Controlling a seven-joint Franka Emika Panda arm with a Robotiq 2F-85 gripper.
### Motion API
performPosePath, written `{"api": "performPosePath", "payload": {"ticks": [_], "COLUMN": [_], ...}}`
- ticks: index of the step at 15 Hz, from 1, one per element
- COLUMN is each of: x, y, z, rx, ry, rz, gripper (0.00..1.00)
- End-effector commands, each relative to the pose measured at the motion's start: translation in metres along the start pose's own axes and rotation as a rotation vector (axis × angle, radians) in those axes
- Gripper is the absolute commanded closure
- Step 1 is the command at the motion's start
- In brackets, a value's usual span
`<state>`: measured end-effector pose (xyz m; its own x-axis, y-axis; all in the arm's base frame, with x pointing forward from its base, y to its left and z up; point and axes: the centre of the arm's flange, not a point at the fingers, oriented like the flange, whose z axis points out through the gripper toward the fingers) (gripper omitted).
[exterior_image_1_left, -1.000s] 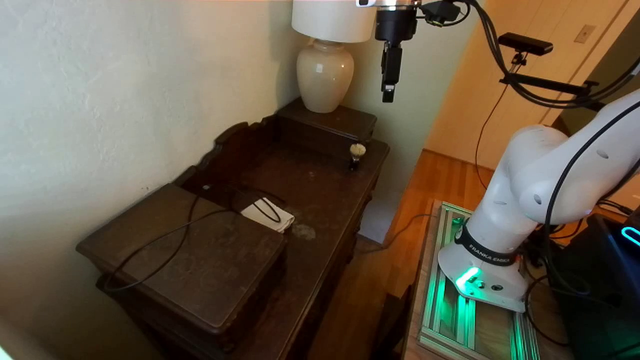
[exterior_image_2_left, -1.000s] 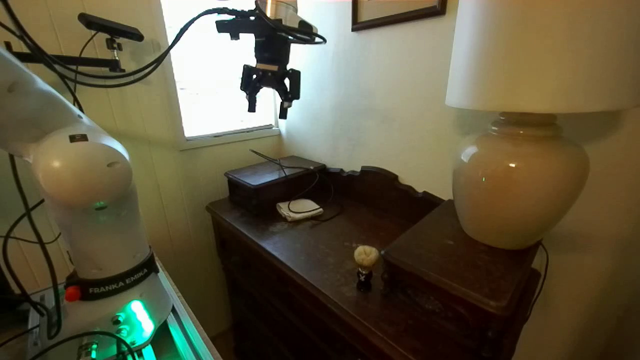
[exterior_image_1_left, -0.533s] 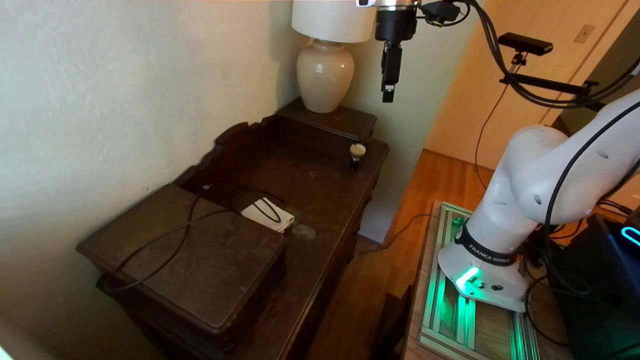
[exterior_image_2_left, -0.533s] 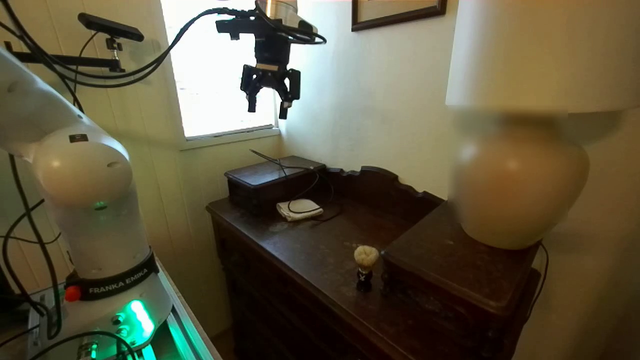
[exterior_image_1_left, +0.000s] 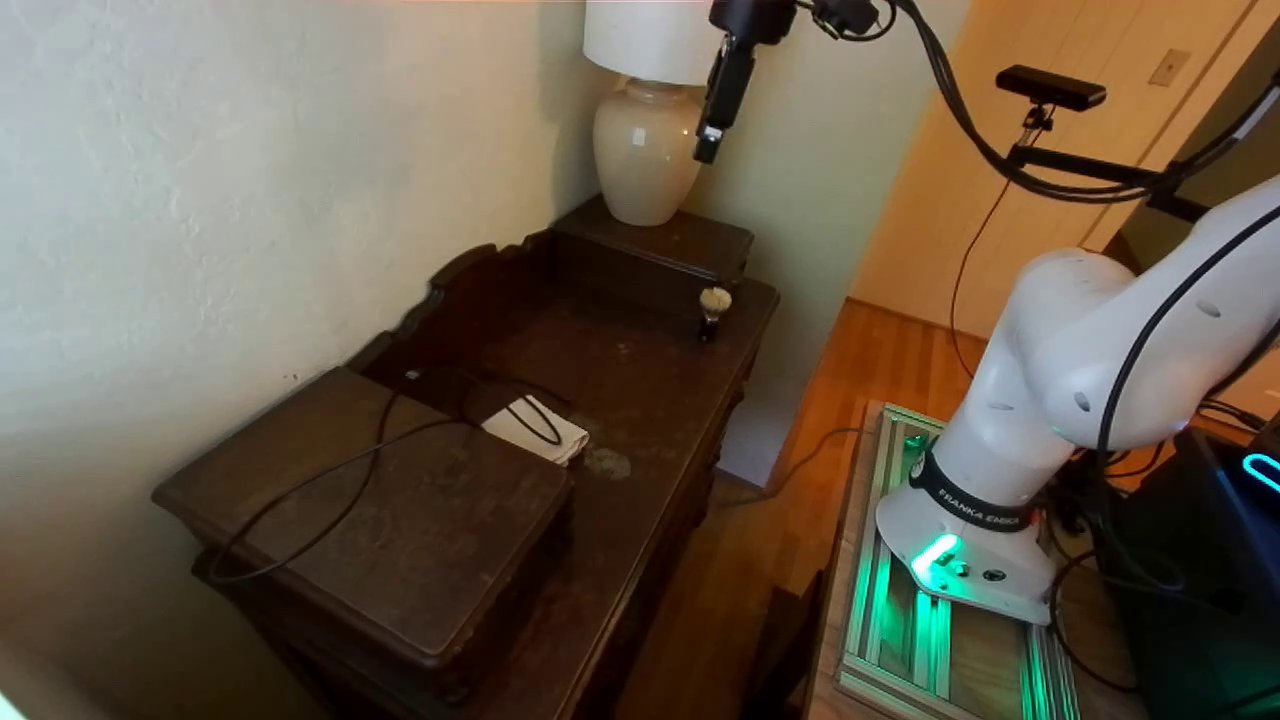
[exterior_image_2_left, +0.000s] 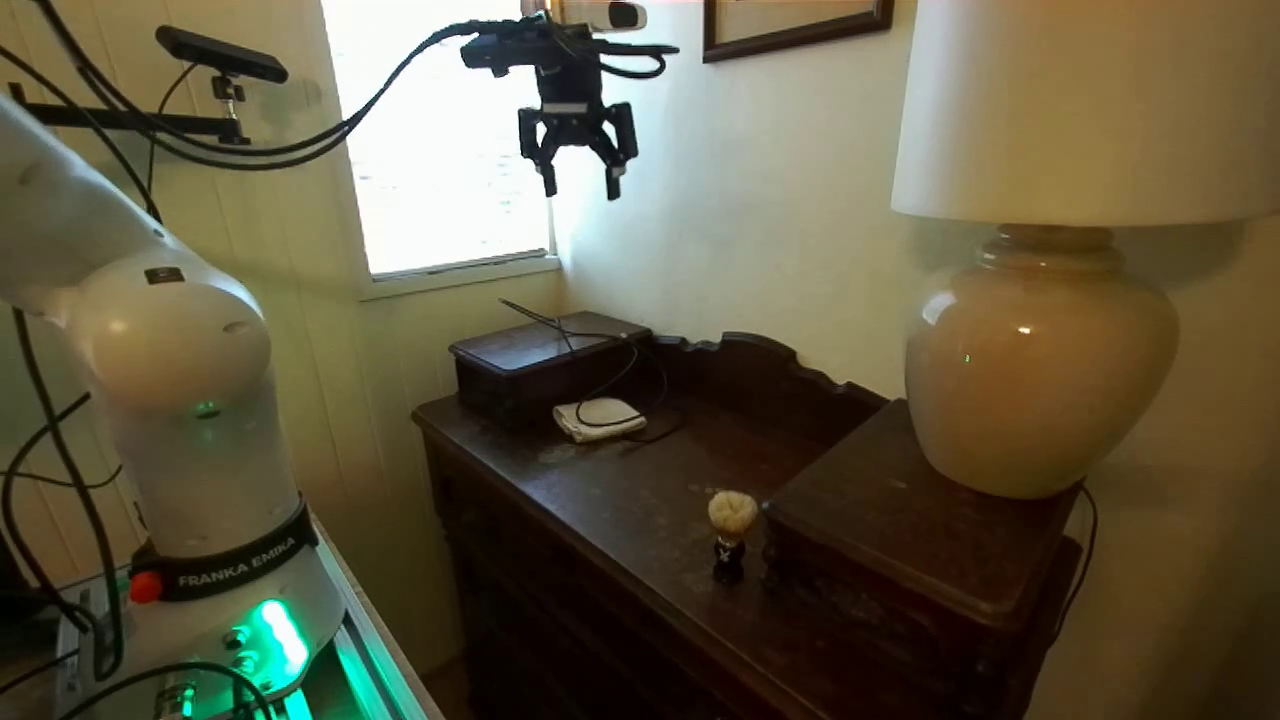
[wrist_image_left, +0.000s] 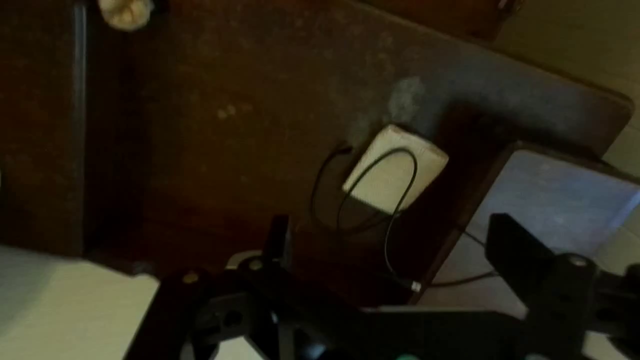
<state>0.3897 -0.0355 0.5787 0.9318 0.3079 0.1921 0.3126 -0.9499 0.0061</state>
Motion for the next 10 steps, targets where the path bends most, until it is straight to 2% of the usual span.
{"api": "performPosePath", "payload": {"ticks": [1, 3, 7, 8, 10], "x": [0.036, 0.053, 0.078, 0.061, 0.064], "y": [0.003, 0.009, 0.032, 0.016, 0.02], "z": [-0.02, -0.034, -0.058, -0.05, -0.049], "rx": [-0.046, -0.11, -0.268, -0.209, -0.215], "ry": [0.189, 0.285, 0.424, 0.374, 0.379], "rz": [-0.08, -0.144, -0.269, -0.221, -0.223], "gripper": [0.0, 0.0, 0.0, 0.0, 0.0]}}
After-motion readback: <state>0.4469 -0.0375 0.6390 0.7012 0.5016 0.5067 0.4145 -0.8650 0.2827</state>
